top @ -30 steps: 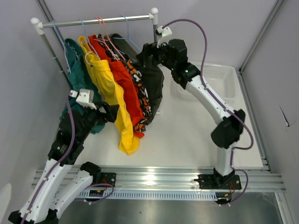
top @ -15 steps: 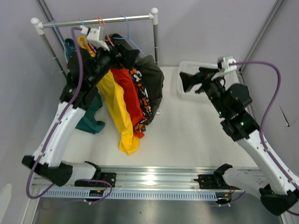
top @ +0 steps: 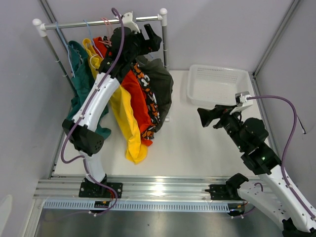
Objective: Remove the shorts from the hanger
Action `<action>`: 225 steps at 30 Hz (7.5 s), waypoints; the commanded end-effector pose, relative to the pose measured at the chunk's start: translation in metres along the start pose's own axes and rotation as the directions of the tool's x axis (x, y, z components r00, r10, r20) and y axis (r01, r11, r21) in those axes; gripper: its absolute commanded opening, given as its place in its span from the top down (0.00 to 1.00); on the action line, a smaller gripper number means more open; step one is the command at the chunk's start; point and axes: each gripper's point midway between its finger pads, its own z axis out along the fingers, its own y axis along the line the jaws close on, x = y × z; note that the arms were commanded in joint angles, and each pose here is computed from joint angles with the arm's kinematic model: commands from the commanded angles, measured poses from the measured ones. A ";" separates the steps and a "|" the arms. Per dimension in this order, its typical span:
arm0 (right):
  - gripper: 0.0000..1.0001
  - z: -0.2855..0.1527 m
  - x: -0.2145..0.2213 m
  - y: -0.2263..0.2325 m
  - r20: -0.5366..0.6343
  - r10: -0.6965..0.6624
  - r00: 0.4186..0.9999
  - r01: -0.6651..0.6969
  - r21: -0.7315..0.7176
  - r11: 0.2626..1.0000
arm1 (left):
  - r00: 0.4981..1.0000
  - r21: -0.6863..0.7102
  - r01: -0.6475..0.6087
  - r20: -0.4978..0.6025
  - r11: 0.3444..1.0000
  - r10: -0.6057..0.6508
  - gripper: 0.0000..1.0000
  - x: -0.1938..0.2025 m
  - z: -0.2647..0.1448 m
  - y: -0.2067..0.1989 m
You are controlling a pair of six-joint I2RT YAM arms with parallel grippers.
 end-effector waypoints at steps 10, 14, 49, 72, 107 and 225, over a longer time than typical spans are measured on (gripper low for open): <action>0.01 -0.002 0.014 -0.009 -0.036 -0.032 0.999 0.032 0.025 0.999 | 0.995 -0.139 -0.009 0.095 0.990 0.022 0.09 -0.024 -0.053 -0.027; 0.01 0.000 0.019 -0.009 -0.049 -0.019 0.999 0.020 0.025 0.999 | 0.996 -0.208 -0.018 0.079 0.978 0.035 0.10 -0.019 -0.058 -0.017; 0.01 -0.006 0.034 -0.022 -0.105 -0.027 0.994 0.036 0.078 0.996 | 0.998 -0.366 -0.009 0.057 0.931 0.032 1.00 -0.001 0.019 0.052; 0.01 0.003 -0.013 0.052 -0.082 0.011 0.997 -0.028 -0.214 0.977 | 0.985 0.031 0.149 0.085 0.988 -0.152 1.00 -0.073 -0.077 -0.056; 1.00 0.154 0.088 0.116 -0.012 -0.060 0.998 0.060 -0.041 0.997 | 0.971 0.001 0.238 0.036 0.971 -0.238 1.00 -0.033 -0.091 -0.028; 0.02 0.210 0.007 -0.216 0.166 0.278 0.946 -0.323 0.449 0.833 | 0.967 0.029 0.163 -0.201 0.986 -0.154 1.00 -0.006 -0.052 0.006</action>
